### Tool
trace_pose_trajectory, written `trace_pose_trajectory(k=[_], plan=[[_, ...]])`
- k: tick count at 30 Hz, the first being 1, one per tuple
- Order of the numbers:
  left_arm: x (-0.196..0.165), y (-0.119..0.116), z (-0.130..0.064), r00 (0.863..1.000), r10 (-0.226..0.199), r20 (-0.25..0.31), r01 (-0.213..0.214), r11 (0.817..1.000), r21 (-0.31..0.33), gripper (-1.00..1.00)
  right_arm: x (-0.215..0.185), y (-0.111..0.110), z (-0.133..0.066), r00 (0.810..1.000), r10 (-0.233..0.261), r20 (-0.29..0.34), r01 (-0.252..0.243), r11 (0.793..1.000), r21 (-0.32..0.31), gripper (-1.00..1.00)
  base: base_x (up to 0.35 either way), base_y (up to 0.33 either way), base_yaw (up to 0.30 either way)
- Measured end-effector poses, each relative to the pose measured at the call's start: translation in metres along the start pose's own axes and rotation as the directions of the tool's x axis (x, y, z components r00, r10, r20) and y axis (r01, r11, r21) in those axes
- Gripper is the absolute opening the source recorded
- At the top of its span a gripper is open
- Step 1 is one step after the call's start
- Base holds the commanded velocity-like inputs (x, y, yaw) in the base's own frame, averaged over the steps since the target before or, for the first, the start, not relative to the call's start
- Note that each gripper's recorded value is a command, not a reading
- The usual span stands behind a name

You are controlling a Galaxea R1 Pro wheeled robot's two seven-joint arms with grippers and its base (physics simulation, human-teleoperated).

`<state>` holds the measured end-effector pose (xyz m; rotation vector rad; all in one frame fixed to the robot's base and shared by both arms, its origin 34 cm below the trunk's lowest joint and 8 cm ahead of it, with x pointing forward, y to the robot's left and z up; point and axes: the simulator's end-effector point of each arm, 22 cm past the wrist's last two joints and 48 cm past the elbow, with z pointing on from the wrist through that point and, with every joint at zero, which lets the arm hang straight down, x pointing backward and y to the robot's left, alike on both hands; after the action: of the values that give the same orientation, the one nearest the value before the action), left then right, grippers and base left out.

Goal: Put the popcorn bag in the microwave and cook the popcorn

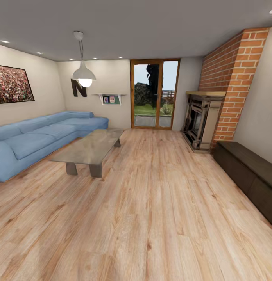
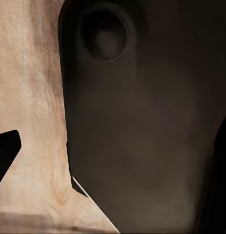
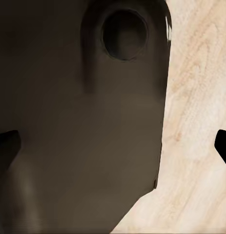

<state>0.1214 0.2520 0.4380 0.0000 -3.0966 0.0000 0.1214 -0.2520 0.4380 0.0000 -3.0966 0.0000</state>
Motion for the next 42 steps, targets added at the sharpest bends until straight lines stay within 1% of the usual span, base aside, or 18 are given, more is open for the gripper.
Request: trace_pose_trajectory(k=[1,5,8,12,15,18,22,31,35,42], plan=[[0.0,0.0,0.0,1.0,0.0,0.0,0.0,1.0,0.0,1.0,0.0,0.0,0.0,1.0,0.0,0.0,0.0,1.0,0.0,1.0,0.0,0.0,0.0],[0.001,-0.017,0.0,1.0,-0.027,-0.003,0.027,0.999,0.025,1.0,-0.002,-0.002,0.0,1.0,0.002,0.004,-0.002,1.0,0.003,1.0,0.0,0.0,0.0],[-0.006,-0.012,0.0,0.999,-0.043,0.015,0.043,0.999,0.019,1.0,-0.005,-0.003,0.0,1.0,0.001,0.015,-0.001,1.0,0.005,1.0,0.0,0.0,0.0],[-0.017,-0.011,0.0,0.997,-0.065,0.041,0.064,0.998,0.019,1.0,-0.008,-0.003,0.0,1.0,-0.004,0.03,0.004,1.0,0.005,1.0,0.0,0.0,0.0],[-0.025,-0.012,-0.001,0.995,-0.08,0.058,0.079,0.997,0.021,1.0,-0.009,-0.003,0.0,0.999,0.001,0.036,-0.002,1.0,0.005,1.0,0.0,0.0,0.0],[-0.027,-0.012,-0.001,0.995,-0.081,0.061,0.08,0.997,0.022,1.0,-0.013,-0.003,0.0,0.999,0.006,0.052,-0.006,1.0,0.004,1.0,0.0,0.0,-0.015],[-0.027,-0.01,-0.001,0.995,-0.081,0.062,0.08,0.997,0.019,1.0,-0.017,-0.003,-0.001,0.997,0.013,0.072,-0.013,1.0,0.004,1.0,0.0,0.0,-0.175],[-0.027,-0.009,-0.001,0.995,-0.078,0.062,0.077,0.997,0.018,1.0,-0.017,-0.003,-0.001,0.997,0.017,0.074,-0.018,1.0,0.004,1.0,0.0,0.0,-0.24],[-0.027,-0.004,-0.001,0.995,-0.075,0.062,0.074,0.997,0.01,1.0,-0.017,-0.003,-0.001,0.997,0.017,0.074,-0.017,1.0,0.004,1.0,0.0,0.0,-0.248],[-0.027,-0.002,-0.001,0.995,-0.073,0.063,0.072,0.997,0.007,1.0,-0.017,-0.003,-0.001,0.997,0.016,0.074,-0.016,1.0,0.004,1.0,0.0,0.0,-0.251]])
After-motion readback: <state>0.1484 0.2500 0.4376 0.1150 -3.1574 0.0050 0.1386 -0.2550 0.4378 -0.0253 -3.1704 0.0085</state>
